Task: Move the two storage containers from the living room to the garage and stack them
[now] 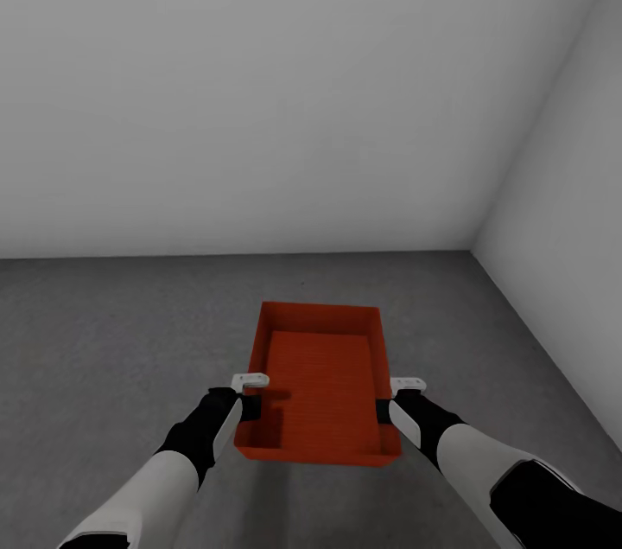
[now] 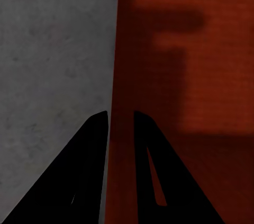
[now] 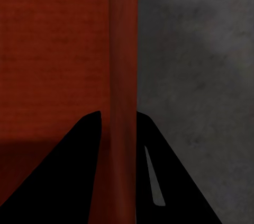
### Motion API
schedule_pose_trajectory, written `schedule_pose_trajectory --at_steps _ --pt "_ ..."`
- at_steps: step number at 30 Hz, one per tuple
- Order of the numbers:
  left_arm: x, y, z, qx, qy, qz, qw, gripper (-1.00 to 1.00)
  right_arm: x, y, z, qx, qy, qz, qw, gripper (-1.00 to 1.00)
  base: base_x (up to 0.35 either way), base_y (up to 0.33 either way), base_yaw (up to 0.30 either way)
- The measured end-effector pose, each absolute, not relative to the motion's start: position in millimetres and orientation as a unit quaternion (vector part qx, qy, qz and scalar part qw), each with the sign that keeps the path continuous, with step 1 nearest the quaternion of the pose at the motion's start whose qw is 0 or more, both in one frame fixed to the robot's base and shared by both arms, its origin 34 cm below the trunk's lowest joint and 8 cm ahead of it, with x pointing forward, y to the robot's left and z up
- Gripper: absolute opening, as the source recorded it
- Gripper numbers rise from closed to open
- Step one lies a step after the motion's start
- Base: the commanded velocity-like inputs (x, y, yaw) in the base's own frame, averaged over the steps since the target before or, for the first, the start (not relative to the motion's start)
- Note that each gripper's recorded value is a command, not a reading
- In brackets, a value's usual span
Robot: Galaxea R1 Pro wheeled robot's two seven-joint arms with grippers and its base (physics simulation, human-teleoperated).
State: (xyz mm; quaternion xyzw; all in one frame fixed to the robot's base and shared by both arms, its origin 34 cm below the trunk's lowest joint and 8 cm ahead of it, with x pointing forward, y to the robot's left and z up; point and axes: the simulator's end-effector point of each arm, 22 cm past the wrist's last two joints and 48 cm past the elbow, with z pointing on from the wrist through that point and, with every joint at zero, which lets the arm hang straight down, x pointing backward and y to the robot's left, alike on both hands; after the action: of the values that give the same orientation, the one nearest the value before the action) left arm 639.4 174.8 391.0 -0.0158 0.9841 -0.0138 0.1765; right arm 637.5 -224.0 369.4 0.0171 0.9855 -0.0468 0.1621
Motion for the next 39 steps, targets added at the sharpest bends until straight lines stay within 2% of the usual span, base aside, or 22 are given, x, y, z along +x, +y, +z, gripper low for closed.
schedule_pose_trajectory --at_steps 39 --pt "629 175 370 -0.016 0.987 -0.013 0.160 -1.00 627 -224 348 0.016 0.988 -0.047 0.146 -1.00 0.000 0.000 0.000"
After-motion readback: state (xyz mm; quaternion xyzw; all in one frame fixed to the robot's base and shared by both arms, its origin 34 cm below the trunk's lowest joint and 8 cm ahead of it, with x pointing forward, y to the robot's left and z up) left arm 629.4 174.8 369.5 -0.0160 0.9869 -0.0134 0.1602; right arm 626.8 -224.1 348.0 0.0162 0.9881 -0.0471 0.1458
